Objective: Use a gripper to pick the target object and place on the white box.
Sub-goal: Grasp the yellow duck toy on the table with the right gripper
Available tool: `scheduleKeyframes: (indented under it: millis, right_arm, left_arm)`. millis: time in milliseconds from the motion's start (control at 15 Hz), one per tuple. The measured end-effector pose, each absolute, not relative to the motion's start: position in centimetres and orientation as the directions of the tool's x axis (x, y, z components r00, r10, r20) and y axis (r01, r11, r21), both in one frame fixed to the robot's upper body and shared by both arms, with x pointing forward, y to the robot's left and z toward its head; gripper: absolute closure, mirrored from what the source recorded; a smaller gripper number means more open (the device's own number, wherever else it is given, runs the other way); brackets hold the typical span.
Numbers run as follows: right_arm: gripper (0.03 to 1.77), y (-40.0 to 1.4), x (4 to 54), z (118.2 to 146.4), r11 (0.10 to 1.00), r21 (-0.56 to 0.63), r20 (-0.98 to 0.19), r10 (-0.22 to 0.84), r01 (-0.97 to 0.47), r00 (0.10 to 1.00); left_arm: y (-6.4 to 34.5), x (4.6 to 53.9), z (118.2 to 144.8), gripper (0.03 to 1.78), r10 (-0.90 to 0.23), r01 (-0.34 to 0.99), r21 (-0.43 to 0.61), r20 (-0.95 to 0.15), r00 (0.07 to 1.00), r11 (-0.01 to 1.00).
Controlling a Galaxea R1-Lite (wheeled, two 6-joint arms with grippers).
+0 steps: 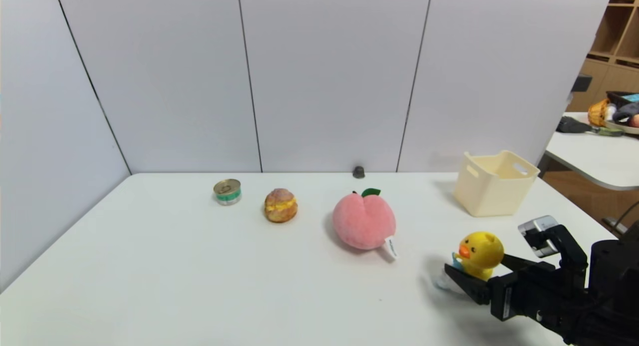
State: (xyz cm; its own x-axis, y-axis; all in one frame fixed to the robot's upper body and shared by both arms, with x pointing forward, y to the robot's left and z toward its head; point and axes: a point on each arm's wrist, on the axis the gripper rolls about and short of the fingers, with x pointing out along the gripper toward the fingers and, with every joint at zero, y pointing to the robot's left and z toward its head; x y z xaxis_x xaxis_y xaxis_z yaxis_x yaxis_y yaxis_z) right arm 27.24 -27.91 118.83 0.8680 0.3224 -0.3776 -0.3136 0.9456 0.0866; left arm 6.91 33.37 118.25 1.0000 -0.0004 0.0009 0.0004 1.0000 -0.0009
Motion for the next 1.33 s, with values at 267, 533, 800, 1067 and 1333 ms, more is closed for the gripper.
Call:
scheduleKeyframes:
  millis: [267, 533, 800, 1067, 1333]
  right_arm:
    - [0.10, -27.8, 27.7, 118.3, 0.946, 0.086, -0.393, 0.320, -0.312, 0.862]
    - [0.10, -27.6, 28.5, 118.1, 0.947, 0.086, -0.390, 0.317, -0.308, 0.865]
    - [0.10, -27.5, 29.2, 117.8, 0.951, 0.083, -0.396, 0.307, -0.299, 0.865]
    - [0.10, -27.4, 29.5, 117.6, 0.953, 0.081, -0.400, 0.301, -0.293, 0.866]
    - [0.10, -27.3, 29.7, 117.6, 0.953, 0.081, -0.398, 0.301, -0.293, 0.867]
  left_arm:
    - [33.4, 6.9, 118.2, 0.12, -0.001, 0.001, -0.001, 0.001, 1.000, 1.000]
    - [33.4, 6.9, 118.2, 0.12, 0.000, 0.000, -0.001, 0.001, 1.000, 1.000]
    - [33.4, 6.9, 118.2, 0.12, -0.001, 0.001, -0.001, 0.001, 1.000, 1.000]
    - [33.4, 6.9, 118.2, 0.12, 0.000, 0.000, -0.001, 0.001, 1.000, 1.000]
    - [33.4, 6.9, 118.2, 0.12, -0.001, 0.001, -0.001, 0.001, 1.000, 1.000]
